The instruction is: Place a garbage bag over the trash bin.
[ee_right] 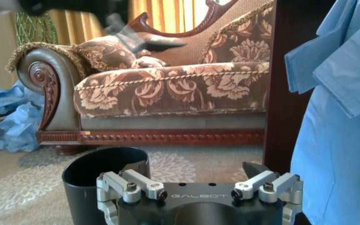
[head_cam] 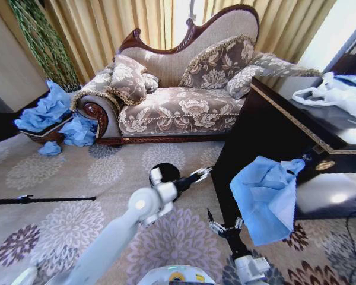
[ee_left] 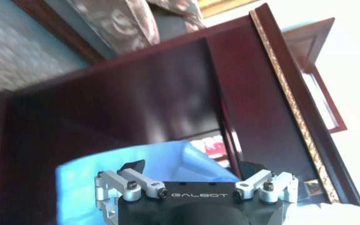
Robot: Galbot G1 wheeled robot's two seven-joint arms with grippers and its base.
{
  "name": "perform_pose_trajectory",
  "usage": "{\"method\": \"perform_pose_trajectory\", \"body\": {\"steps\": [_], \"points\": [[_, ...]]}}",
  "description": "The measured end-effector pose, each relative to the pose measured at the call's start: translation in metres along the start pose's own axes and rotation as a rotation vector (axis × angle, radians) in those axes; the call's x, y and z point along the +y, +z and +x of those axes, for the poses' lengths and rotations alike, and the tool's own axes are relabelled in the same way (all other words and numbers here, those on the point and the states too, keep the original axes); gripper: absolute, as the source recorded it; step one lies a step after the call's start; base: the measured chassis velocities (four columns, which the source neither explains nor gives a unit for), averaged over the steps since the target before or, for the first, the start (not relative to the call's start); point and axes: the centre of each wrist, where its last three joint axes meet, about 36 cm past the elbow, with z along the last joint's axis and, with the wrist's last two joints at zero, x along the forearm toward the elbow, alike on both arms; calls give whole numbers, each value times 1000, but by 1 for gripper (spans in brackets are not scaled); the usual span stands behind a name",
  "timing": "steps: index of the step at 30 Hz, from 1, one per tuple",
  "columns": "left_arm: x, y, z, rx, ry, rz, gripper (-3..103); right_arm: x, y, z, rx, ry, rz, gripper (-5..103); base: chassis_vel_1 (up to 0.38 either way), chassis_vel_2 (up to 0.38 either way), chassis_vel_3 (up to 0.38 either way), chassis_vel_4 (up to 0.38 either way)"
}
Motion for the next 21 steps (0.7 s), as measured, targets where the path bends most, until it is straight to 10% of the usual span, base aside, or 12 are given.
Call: {"method": "perform_pose_trajectory", "body": {"steps": [7, 21], "points": [[-7, 15, -76, 126, 63, 92, 100, -5, 6, -2, 14, 27, 9, 100, 0, 0, 0, 0], [-7, 41, -109, 237, 168, 161, 100, -11, 6, 0, 22, 55, 17, 100, 0, 0, 0, 0]]}}
